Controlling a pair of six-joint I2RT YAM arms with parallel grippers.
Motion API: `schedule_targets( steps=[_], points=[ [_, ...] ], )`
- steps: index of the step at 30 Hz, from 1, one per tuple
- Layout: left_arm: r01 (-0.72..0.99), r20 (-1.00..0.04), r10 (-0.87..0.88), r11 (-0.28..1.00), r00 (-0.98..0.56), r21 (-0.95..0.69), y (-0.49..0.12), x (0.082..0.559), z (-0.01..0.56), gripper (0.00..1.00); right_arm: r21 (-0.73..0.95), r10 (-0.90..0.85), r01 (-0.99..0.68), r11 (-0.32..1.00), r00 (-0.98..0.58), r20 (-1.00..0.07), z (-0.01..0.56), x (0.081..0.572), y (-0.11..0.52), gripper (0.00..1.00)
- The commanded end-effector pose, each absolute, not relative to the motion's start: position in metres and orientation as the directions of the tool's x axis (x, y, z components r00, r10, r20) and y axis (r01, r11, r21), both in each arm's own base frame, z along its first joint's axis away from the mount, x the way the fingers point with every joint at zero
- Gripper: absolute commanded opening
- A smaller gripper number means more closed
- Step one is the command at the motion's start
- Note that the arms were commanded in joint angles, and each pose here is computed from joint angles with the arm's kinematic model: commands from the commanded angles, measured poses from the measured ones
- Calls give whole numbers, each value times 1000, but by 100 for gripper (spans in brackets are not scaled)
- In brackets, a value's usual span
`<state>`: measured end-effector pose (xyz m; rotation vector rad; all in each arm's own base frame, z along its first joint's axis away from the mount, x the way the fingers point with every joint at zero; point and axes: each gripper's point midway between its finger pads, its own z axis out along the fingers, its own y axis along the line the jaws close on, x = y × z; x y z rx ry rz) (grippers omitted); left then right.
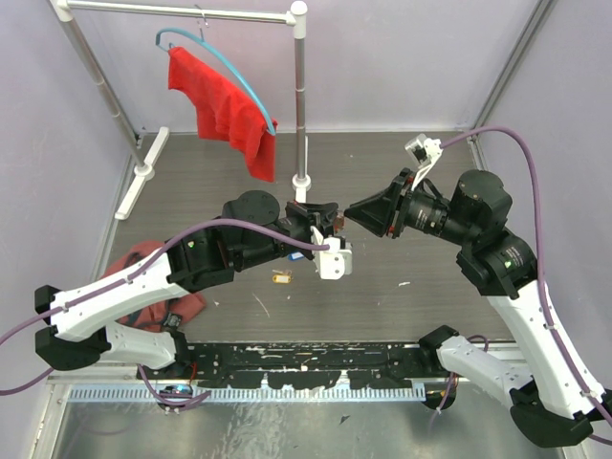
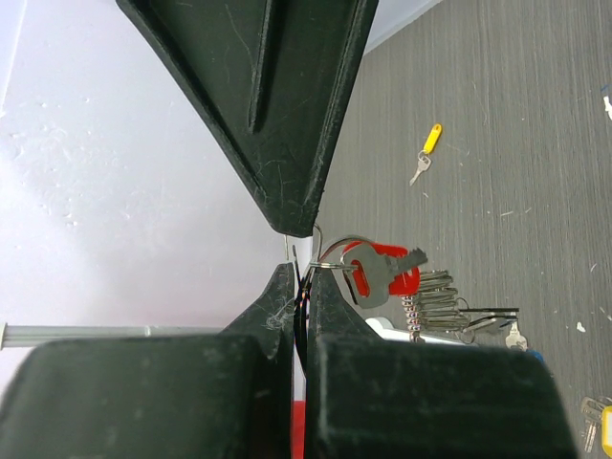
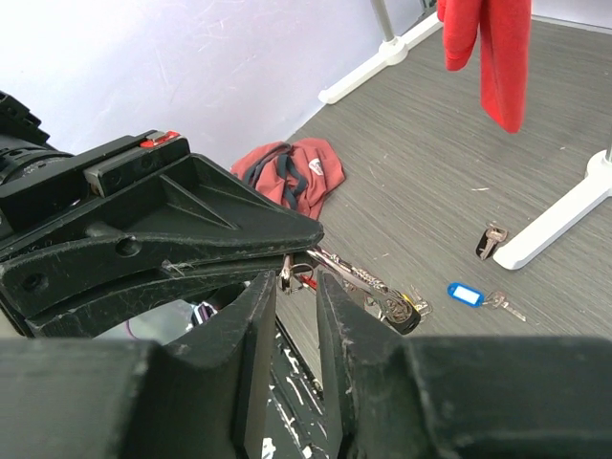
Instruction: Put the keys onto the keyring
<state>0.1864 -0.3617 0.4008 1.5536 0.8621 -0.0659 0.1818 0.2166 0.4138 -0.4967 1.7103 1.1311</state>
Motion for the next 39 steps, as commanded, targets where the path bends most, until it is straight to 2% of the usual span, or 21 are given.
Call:
schedule_targets(
  steps=[1, 13, 27, 31, 33, 38, 39],
  points=[
    [533, -535, 423, 135, 732, 835, -360, 183, 424, 0, 437, 187, -787, 435, -396, -899, 430, 175, 220, 28],
    [534, -533, 424, 127, 733, 836, -364, 184, 422, 0, 449, 180, -798, 401, -412, -893, 428, 171, 224, 20],
    [539, -536, 419, 125, 732, 833, -365, 183, 423, 0, 457, 189, -801, 388, -416, -889, 426, 172, 227, 22],
    [540, -538, 417, 125, 733, 833, -365, 182, 423, 0, 451, 194, -807, 381, -407, -893, 428, 171, 227, 14],
    [541, -539, 418, 126, 731, 832, -365, 183, 423, 0, 446, 190, -814, 372, -403, -895, 429, 169, 227, 3],
    [545, -543, 415, 126, 730, 829, -366, 182, 422, 1, 415, 192, -838, 353, -370, -909, 437, 163, 226, 1],
    [547, -546, 413, 130, 729, 827, -367, 182, 422, 5, 410, 194, -839, 357, -363, -912, 438, 162, 225, 1]
  ],
)
